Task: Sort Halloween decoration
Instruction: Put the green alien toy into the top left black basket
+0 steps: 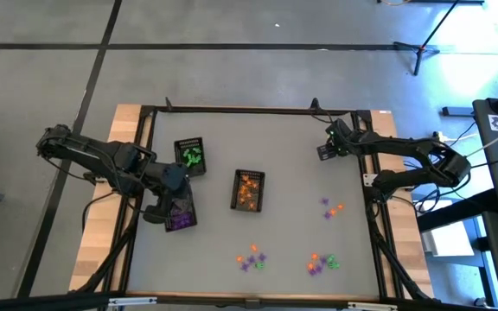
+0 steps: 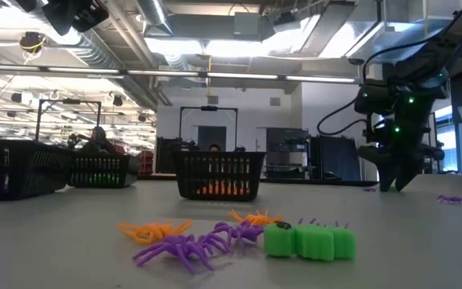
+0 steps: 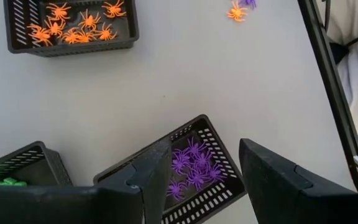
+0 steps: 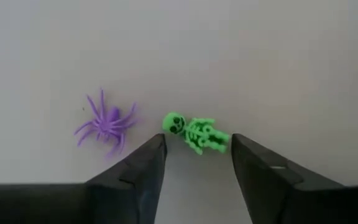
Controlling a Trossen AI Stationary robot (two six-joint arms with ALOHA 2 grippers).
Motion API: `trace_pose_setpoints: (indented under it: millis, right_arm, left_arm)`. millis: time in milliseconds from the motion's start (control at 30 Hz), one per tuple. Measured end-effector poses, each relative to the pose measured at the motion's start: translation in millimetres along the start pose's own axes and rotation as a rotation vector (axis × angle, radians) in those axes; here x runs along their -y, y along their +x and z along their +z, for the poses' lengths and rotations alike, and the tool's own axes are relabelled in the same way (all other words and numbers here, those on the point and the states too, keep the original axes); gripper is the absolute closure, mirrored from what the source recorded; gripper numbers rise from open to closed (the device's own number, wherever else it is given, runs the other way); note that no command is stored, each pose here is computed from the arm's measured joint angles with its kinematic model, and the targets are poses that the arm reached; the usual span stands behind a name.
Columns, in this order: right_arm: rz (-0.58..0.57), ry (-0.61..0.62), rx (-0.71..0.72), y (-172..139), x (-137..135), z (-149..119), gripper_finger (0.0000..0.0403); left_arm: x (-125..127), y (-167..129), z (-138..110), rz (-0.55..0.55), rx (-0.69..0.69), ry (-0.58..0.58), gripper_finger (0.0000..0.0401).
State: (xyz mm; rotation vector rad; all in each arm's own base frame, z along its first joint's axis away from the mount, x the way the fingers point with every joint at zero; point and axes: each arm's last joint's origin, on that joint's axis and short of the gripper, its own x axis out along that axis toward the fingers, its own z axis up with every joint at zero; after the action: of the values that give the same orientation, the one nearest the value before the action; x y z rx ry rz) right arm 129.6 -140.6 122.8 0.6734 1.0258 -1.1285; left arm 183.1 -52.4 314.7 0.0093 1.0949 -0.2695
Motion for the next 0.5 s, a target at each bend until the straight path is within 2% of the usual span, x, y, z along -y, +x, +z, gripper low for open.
trace_pose_setpoints:
  millis: [133, 367, 500]
  right_arm:
    - [0.013, -0.009, 0.016, 0.7, -0.8, 0.8, 0.0270]
    - [0.018, -0.065, 0.024, 1.1, -1.3, 1.5, 0.0386]
    - [0.017, -0.073, 0.023, 1.2, -1.1, 1.3, 0.0391]
  left_arm:
    - [0.0, 0.1, 0.0, 0.000, 0.000, 0.000, 0.0222]
    - [0.1, 0.0, 0.1, -0.004, 0.001, 0.001, 0.0222]
    - [0.2, 0.0, 0.2, -0.006, 0.001, 0.001, 0.0222]
